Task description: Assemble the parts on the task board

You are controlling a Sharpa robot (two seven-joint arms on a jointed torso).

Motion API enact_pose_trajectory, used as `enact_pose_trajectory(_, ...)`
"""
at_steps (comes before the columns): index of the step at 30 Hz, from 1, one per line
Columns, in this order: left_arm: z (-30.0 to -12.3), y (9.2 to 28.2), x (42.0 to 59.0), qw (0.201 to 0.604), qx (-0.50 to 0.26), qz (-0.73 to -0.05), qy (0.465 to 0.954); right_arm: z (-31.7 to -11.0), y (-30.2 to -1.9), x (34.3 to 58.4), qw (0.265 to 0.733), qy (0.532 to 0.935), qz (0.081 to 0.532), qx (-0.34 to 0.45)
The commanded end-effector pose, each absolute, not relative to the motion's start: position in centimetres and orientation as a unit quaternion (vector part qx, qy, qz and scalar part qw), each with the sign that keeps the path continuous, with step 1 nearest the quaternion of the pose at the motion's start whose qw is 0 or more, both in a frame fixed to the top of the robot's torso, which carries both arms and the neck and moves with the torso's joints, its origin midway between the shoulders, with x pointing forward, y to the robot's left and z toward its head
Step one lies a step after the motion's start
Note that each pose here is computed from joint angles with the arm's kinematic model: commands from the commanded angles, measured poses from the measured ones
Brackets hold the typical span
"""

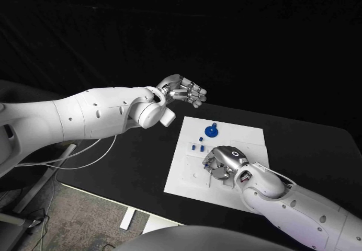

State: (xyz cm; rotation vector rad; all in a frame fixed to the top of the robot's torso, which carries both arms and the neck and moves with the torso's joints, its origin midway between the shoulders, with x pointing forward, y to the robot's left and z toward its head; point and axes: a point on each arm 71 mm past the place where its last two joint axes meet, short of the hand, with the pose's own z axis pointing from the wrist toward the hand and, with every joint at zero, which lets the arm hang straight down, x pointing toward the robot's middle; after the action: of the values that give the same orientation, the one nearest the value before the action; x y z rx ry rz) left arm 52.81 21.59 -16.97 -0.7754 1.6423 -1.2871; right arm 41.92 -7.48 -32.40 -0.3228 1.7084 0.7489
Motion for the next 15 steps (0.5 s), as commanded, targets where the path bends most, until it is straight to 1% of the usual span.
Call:
enact_pose_trajectory(1,-16.81,21.41,52.8,0.437,-0.31,-0.526,0.66,-32.48,-7.4,41.86,0.588,0.73,0.318,-0.145)
enact_pose_trajectory(15,-16.82,21.37,52.79,0.436,-0.31,-0.526,0.661,-33.0,-7.33,41.61,0.576,0.739,0.313,-0.153)
